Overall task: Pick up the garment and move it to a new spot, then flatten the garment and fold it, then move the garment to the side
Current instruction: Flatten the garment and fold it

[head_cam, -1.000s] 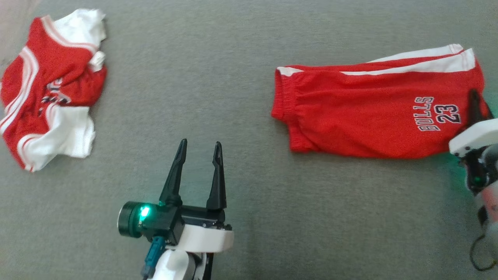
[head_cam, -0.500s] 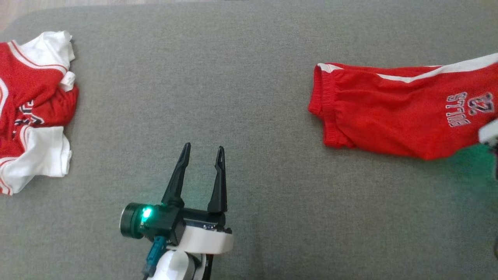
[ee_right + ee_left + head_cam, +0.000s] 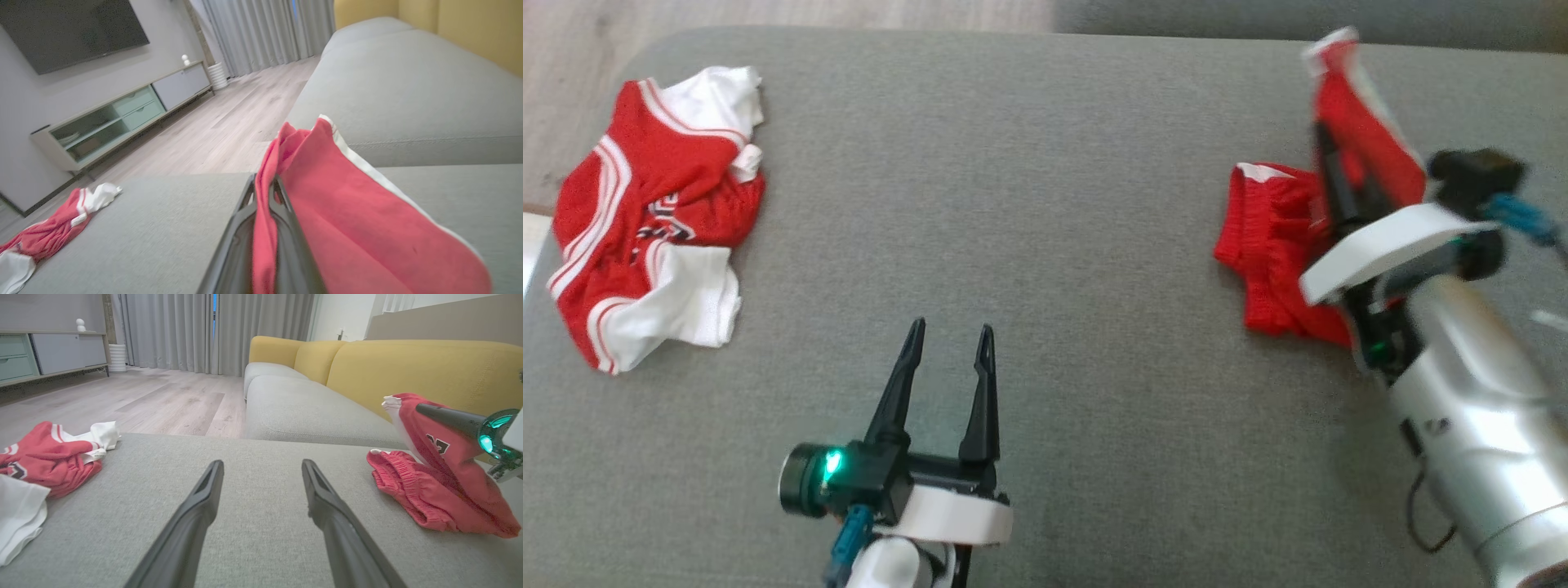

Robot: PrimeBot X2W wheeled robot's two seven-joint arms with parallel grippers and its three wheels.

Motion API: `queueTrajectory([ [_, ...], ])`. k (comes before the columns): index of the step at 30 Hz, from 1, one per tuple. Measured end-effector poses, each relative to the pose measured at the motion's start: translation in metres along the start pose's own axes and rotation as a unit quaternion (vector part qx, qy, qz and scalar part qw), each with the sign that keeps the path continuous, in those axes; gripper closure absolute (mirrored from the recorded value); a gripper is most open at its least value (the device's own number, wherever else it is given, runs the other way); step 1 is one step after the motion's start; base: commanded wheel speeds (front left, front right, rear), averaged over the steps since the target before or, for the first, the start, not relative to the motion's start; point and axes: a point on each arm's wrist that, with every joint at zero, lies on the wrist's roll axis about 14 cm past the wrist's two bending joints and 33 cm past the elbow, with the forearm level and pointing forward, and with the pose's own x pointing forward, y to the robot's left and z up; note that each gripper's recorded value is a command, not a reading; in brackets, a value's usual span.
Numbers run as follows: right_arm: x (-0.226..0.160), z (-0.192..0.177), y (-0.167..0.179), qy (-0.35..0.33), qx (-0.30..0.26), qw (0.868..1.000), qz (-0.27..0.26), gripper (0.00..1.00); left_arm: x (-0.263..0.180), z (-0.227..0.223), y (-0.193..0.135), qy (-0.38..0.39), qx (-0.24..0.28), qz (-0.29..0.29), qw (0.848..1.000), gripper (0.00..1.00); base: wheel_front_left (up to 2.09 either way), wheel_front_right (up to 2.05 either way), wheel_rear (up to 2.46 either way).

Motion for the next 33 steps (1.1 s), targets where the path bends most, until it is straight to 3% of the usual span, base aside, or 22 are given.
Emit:
queueTrajectory([
  [1,0.003,-0.011,0.022,0.019,-0.001,0.999,0.026,1.00,-0.006,-0.002,0.004,0.004,-0.002,0.008,1.000,0.00,0.00,0.00,0.00],
  [3,0.003,-0.017,0.030,0.028,0.000,0.999,0.035,1.00,-0.008,-0.004,0.006,0.007,-0.004,0.012,1.000,0.00,0.00,0.00,0.00],
  [4,-0.002,-0.031,0.041,0.045,0.003,0.998,0.046,0.00,-0.012,-0.005,0.008,0.010,-0.008,0.017,1.000,0.00,0.00,0.00,0.00],
  [8,-0.015,-0.039,0.045,0.043,0.012,0.998,0.049,0.00,-0.012,-0.003,0.008,0.006,-0.007,0.020,1.000,0.00,0.00,0.00,0.00],
  [13,-0.028,0.004,0.044,-0.027,-0.004,0.998,0.055,0.00,-0.016,0.000,0.009,0.001,-0.014,0.025,1.000,0.00,0.00,0.00,0.00],
  [19,-0.080,0.043,0.009,-0.104,-0.012,0.994,-0.005,0.00,-0.029,0.001,0.006,-0.002,-0.017,0.023,1.000,0.00,0.00,0.00,0.00],
  [26,-0.163,0.020,-0.018,-0.111,-0.013,0.990,-0.087,0.00,-0.044,0.006,0.003,-0.014,0.005,0.018,1.000,0.00,0.00,0.00,0.00],
  [33,-0.209,-0.014,-0.015,-0.084,-0.022,0.989,-0.119,0.00,-0.060,0.005,0.009,-0.016,0.021,0.023,0.999,0.00,0.00,0.00,0.00],
])
